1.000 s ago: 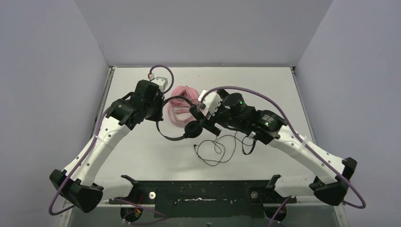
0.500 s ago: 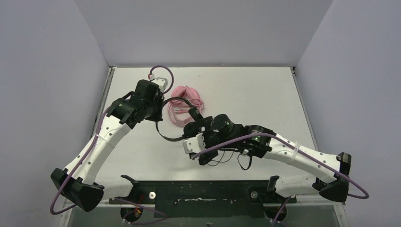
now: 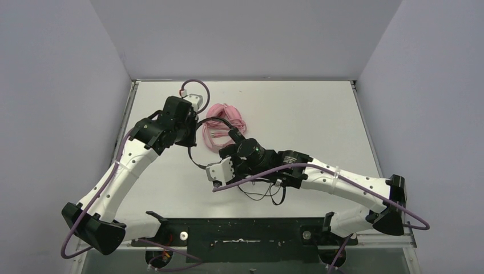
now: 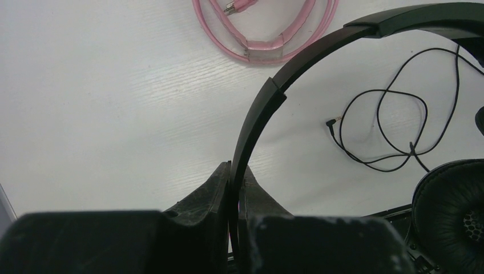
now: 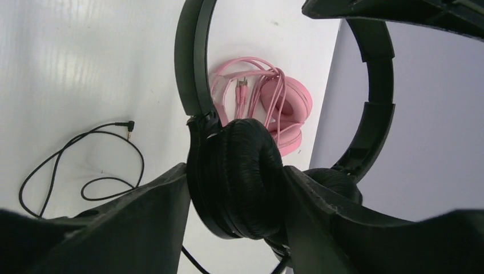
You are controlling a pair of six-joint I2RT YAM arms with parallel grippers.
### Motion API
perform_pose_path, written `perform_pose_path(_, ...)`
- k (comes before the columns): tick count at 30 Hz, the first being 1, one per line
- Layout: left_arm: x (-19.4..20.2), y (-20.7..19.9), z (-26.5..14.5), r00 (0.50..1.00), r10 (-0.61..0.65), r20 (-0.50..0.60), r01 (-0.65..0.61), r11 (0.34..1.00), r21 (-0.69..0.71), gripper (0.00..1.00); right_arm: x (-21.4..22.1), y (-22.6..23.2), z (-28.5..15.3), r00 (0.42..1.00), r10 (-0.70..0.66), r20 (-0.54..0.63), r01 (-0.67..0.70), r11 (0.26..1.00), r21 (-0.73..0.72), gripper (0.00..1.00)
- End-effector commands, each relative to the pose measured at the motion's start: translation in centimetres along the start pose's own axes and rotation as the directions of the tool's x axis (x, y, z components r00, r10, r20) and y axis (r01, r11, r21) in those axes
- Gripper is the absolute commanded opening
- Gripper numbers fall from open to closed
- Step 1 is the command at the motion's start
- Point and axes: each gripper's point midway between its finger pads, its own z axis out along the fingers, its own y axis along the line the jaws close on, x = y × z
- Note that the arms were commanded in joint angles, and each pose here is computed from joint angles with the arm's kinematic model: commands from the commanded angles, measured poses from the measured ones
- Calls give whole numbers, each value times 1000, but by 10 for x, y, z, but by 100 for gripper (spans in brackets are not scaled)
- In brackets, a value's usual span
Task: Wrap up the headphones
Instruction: Wrap the headphones cable around the headphones.
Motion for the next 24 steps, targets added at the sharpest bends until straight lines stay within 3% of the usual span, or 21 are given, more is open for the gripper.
perform_pose_path(1, -25, -7, -17, 994, -31, 106, 26, 998, 55, 0, 0, -12, 2, 993, 109, -35, -108, 993, 45, 50)
perform_pose_path(6, -36, 9, -21, 979, -75, 189, 79, 997, -15, 0, -28, 35, 5, 927, 365, 82, -342, 915, -213, 23)
perform_pose_path(8, -44, 23, -25, 958, -85, 274, 109, 992, -71, 0, -43, 43, 0, 837, 530, 133, -465, 819, -337, 16)
perform_pose_path(10, -51, 32, -31, 933, -98, 347, 140, 985, -99, 0, -51, 35, -2, 683, 714, 153, -617, 676, -403, 15)
perform_pose_path(12, -54, 34, -35, 916, -103, 387, 151, 984, -96, 0, -56, 20, -2, 549, 818, 170, -716, 566, -409, 29)
perform_pose_path(13, -56, 33, -36, 910, -105, 401, 151, 985, -86, 0, -56, 11, -3, 511, 842, 177, -750, 536, -388, 34)
perform_pose_path(16, -56, 28, -34, 909, -111, 401, 147, 987, -60, 0, -64, -12, -12, 402, 897, 185, -823, 443, -356, 67)
perform_pose_path(19, -54, 28, -32, 919, -111, 378, 147, 987, -67, 0, -61, -17, -35, 396, 905, 151, -848, 424, -319, 82)
perform_pose_path(24, -56, 26, -36, 918, -125, 376, 155, 986, -52, 0, -37, -21, -87, 473, 861, 187, -837, 505, -211, 100)
